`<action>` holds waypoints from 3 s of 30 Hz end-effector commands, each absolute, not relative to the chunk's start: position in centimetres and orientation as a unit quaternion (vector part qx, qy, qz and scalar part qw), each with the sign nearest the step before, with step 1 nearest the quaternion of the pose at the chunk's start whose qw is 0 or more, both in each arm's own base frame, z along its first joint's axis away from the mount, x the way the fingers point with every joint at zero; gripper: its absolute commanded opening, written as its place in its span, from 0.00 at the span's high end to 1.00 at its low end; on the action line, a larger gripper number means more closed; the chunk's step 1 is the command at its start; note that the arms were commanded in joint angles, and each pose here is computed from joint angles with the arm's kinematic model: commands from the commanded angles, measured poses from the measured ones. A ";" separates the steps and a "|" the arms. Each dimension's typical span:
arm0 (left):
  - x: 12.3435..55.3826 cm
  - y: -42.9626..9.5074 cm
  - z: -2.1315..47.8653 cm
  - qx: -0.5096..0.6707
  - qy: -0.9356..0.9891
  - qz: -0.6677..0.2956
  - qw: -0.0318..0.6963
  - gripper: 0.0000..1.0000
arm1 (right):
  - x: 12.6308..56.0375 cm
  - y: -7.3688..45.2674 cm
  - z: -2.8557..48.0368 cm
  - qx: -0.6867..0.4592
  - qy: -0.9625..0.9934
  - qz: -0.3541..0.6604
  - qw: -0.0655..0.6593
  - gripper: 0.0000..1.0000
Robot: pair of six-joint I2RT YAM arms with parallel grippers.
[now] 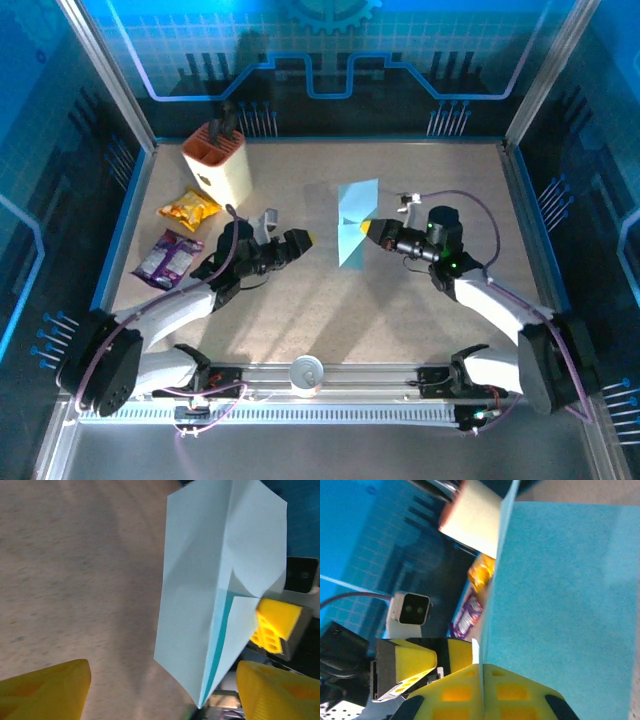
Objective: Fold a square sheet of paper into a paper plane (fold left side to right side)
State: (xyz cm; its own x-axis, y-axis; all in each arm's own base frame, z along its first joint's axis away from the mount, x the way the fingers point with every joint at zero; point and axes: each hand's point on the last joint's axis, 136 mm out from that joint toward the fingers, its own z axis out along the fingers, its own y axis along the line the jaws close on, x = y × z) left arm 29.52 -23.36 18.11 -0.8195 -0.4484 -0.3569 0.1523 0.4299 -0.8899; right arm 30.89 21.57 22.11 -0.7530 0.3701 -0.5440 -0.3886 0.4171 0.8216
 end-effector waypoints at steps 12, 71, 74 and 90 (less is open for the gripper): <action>26.5 -28.4 29.1 0.027 0.698 -0.656 0.285 0.19 | 27.4 22.5 32.8 -0.070 0.675 0.611 0.408 1.00; 23.9 -18.0 16.4 0.088 0.894 0.385 0.212 1.00 | 26.2 2.2 20.6 0.040 0.924 -0.041 0.377 0.01; 23.4 -19.6 13.3 0.096 0.906 0.369 0.184 1.00 | 26.0 1.8 20.8 0.046 0.922 -0.042 0.382 0.01; 22.8 -28.5 3.7 0.080 0.985 0.125 0.089 0.96 | 25.2 2.0 20.3 0.044 0.928 -0.011 0.370 0.01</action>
State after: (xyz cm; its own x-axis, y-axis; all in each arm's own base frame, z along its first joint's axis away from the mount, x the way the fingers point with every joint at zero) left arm 22.96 -26.64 4.91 -0.9633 0.1905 -0.1891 0.1125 0.9262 0.3599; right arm 25.80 1.88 21.28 -0.6936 0.0731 -0.7167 0.1068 0.9943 -0.0018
